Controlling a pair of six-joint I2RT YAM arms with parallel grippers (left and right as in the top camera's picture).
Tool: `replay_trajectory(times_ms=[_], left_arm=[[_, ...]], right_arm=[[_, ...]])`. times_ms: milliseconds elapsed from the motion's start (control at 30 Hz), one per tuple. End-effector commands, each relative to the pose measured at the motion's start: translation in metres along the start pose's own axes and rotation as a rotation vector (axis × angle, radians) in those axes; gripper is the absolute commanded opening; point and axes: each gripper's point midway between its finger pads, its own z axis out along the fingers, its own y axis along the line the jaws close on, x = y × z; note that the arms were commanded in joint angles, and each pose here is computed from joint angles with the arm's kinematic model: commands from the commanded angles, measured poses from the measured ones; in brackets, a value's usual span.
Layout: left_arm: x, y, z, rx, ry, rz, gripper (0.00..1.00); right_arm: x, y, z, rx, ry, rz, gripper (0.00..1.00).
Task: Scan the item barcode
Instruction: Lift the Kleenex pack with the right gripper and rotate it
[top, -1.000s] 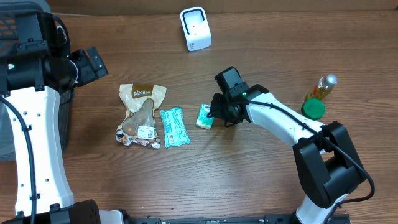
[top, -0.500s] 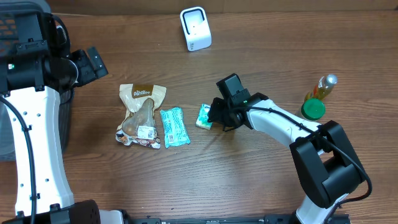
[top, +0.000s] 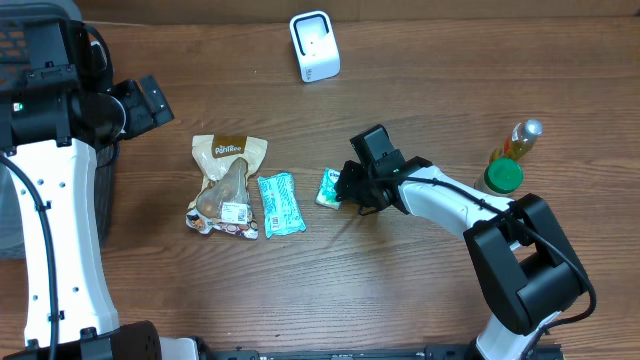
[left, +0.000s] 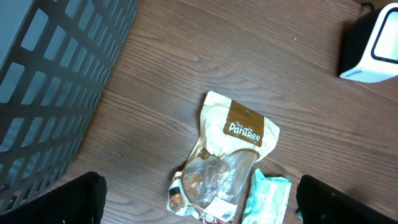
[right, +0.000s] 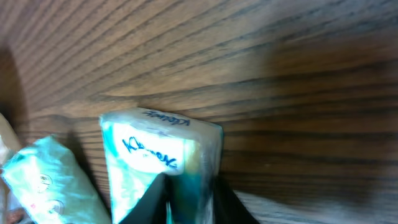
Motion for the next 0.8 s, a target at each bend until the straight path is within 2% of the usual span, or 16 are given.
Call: replay_trajectory(times_ms=[0, 67, 167, 267, 367, 533, 667, 767], left_arm=[[-0.001, -0.001, -0.001, 0.003, -0.005, 0.014, 1.00], [-0.001, -0.001, -0.001, 0.003, -0.005, 0.014, 1.00], [-0.001, -0.001, -0.001, 0.003, -0.005, 0.014, 1.00], [-0.001, -0.001, -0.001, 0.003, -0.005, 0.014, 1.00], [-0.001, -0.001, -0.001, 0.003, -0.005, 0.014, 0.99], [-0.001, -0.001, -0.001, 0.003, -0.005, 0.014, 0.99], [-0.001, -0.001, -0.001, 0.003, -0.005, 0.014, 1.00], [-0.001, -0.001, -0.001, 0.003, -0.005, 0.014, 1.00]], right_arm=[[0.008, -0.010, 0.004, 0.027, 0.017, 0.025, 0.16], [0.009, -0.010, 0.004, 0.025, 0.020, 0.025, 0.06], [0.011, -0.008, 0.003, 0.001, 0.054, 0.038, 0.04], [0.012, 0.000, -0.006, -0.107, 0.135, 0.023, 0.04], [-0.002, 0.023, -0.047, -0.420, 0.229, -0.062, 0.04], [-0.023, 0.046, -0.130, -0.819, 0.209, -0.232, 0.04], [-0.024, 0.056, -0.181, -0.975, 0.147, -0.374, 0.04], [-0.025, 0.059, -0.208, -1.011, 0.100, -0.417, 0.04]])
